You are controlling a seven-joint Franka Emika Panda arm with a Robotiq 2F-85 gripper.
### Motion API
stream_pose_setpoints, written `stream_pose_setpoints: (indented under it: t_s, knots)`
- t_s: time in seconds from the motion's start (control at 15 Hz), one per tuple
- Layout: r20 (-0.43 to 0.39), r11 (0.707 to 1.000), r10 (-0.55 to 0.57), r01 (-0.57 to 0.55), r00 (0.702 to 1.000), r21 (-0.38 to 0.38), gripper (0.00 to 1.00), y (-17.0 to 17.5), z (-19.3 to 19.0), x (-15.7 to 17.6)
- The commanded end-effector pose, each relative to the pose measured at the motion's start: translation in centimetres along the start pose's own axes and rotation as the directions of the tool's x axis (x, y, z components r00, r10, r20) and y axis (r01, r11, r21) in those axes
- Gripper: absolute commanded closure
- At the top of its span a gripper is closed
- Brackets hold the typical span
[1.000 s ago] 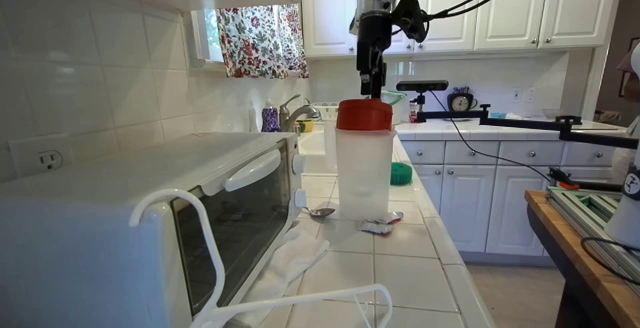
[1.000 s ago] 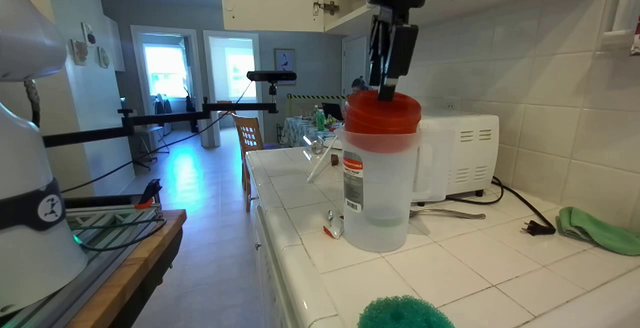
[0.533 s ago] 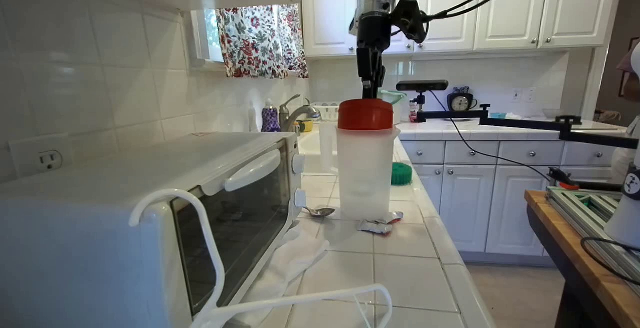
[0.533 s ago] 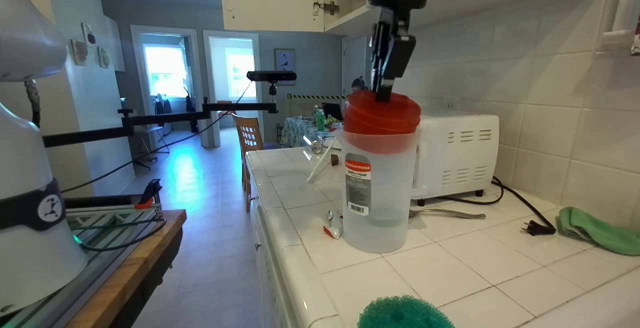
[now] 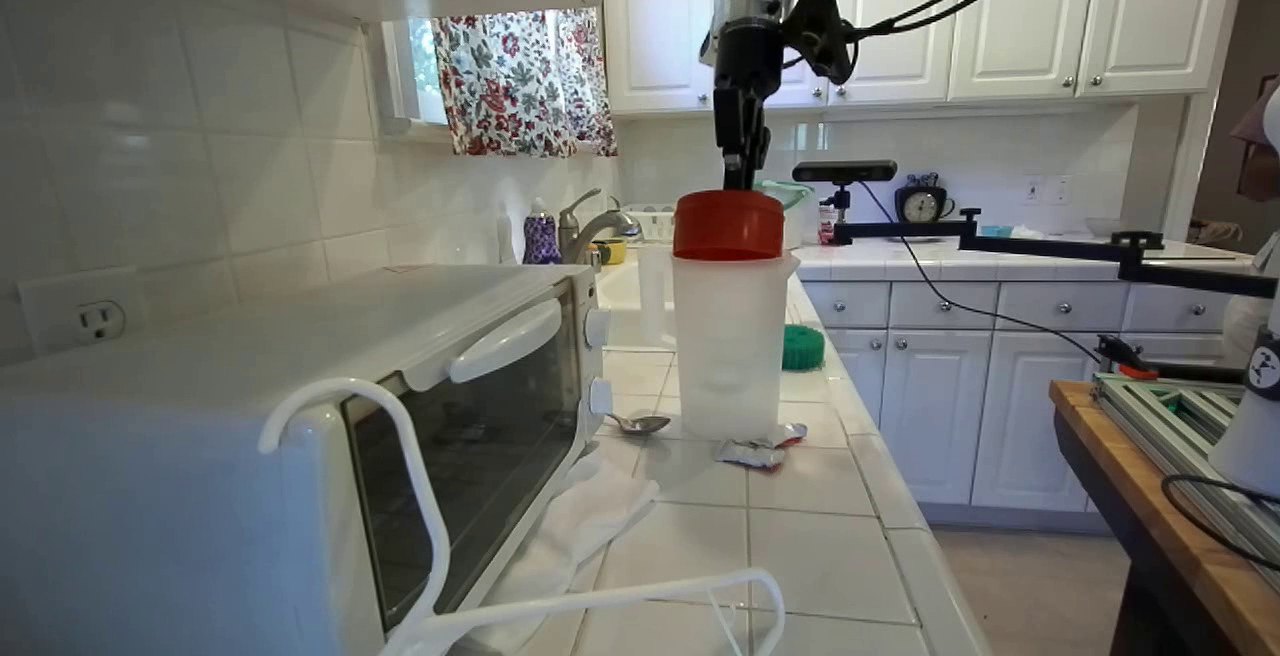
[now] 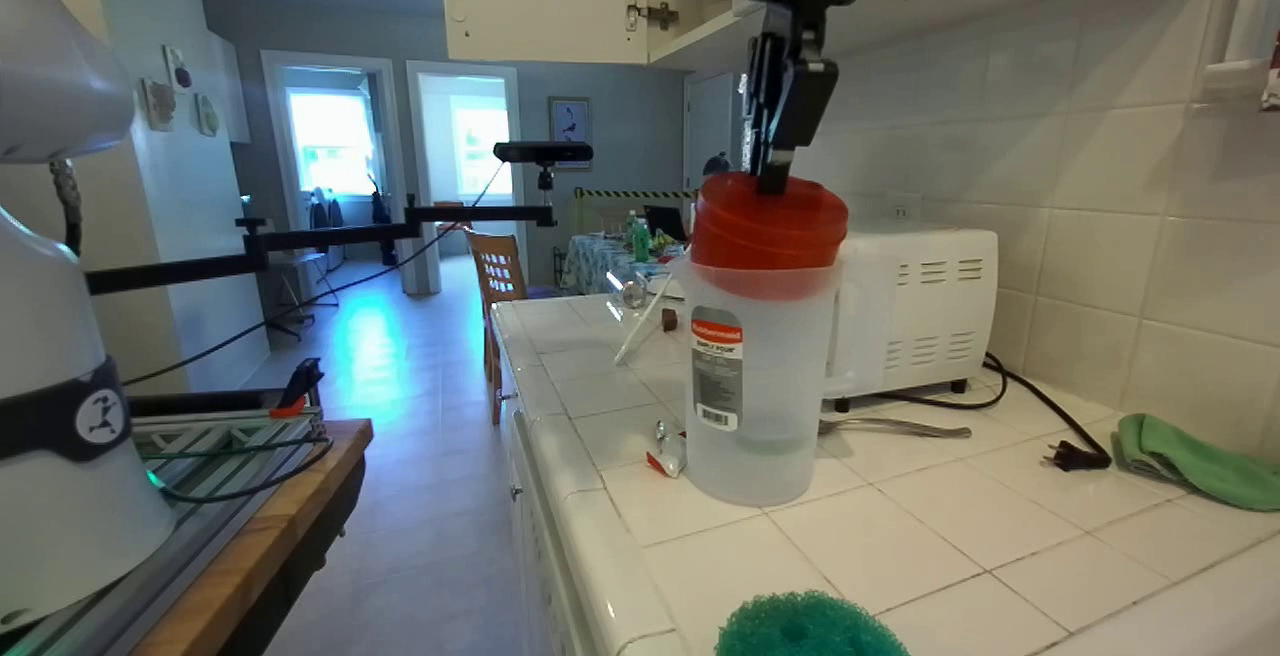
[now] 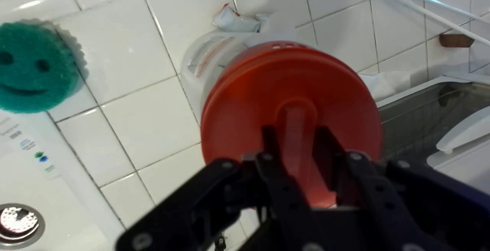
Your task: Open the jug, move it to the right and then put some of its contents onto the counter
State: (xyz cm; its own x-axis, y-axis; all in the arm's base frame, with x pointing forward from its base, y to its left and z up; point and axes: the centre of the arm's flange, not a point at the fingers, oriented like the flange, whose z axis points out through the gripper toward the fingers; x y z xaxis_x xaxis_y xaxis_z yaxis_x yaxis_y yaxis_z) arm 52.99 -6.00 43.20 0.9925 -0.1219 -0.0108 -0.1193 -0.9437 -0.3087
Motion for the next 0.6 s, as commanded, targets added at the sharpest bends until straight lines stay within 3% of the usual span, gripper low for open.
stream_pose_setpoints:
  t_s: [0.0, 0.33, 0.53]
  knots:
    - [-0.025, 1.000, -0.020, 0.020, 0.999, 0.004, 0.93, -0.6, -2.6, -0.8]
    - [-0.051, 0.997, -0.079, 0.079, 0.996, -0.002, 0.93, -2.7, -6.2, -2.4]
    - [-0.031, 0.987, -0.161, 0.161, 0.987, 0.007, 0.93, -6.0, -7.9, -3.9]
